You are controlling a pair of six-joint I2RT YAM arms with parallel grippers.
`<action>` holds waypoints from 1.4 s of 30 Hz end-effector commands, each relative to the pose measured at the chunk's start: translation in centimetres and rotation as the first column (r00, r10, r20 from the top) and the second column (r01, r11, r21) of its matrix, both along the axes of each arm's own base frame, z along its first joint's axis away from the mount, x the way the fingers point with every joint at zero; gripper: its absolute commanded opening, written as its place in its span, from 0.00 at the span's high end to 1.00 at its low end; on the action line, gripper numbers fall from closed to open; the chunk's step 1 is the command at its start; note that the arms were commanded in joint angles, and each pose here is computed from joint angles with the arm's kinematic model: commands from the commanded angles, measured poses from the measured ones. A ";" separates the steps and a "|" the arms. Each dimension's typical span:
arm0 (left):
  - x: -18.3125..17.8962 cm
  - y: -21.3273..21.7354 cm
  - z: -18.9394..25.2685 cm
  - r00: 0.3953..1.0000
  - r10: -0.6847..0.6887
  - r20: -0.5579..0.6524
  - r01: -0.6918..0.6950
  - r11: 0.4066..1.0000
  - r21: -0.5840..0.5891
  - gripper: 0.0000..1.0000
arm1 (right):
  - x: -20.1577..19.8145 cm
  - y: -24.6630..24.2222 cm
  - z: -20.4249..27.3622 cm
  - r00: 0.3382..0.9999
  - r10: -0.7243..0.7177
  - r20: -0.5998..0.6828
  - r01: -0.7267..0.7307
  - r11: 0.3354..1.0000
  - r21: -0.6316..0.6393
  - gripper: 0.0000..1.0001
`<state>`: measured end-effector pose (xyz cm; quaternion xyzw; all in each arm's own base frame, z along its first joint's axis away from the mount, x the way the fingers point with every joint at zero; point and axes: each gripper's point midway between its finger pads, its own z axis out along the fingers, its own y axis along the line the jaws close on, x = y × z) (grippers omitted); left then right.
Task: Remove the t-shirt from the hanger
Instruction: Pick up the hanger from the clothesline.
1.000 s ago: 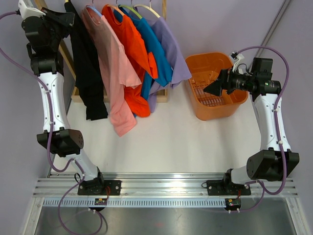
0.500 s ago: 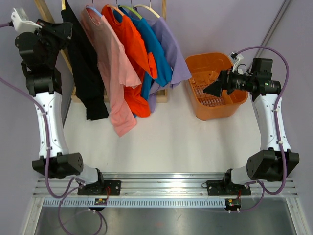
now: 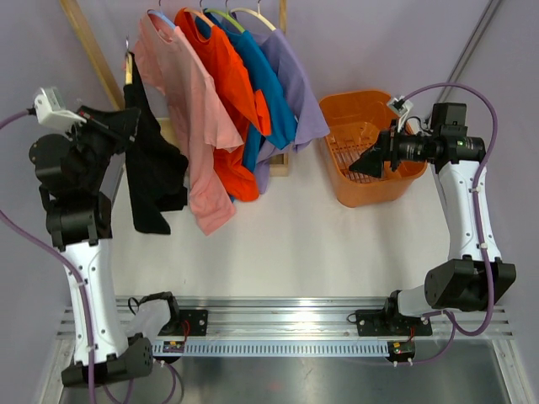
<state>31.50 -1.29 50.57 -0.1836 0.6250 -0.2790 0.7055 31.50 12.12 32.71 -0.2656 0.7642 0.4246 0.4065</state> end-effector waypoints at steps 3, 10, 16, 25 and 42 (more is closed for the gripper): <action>-6.2 -4.1 -0.9 0.983 -0.182 -0.006 0.182 0.979 0.088 1.00 | -3.8 2.2 2.5 0.976 0.183 0.115 -0.184 0.983 -0.004 0.01; -12.5 -8.4 -5.4 0.903 -0.398 -0.162 0.406 0.914 0.012 1.00 | -8.6 6.2 2.1 0.834 0.469 0.291 -0.459 0.882 -0.107 0.01; -17.6 -11.6 -8.4 0.782 -0.575 -0.242 0.572 0.815 -0.092 1.00 | -11.9 8.3 2.5 0.683 0.606 0.407 -0.606 0.782 -0.146 0.01; -21.3 -14.2 -10.1 0.602 -0.768 -0.220 0.732 0.640 -0.234 1.00 | -13.0 9.9 5.1 0.573 0.611 0.547 -0.660 0.739 -0.133 0.01; -21.3 -15.5 -7.1 0.467 -0.874 -0.137 0.837 0.487 -0.249 1.00 | -8.5 17.9 8.6 0.576 0.564 0.592 -0.668 0.742 -0.055 0.01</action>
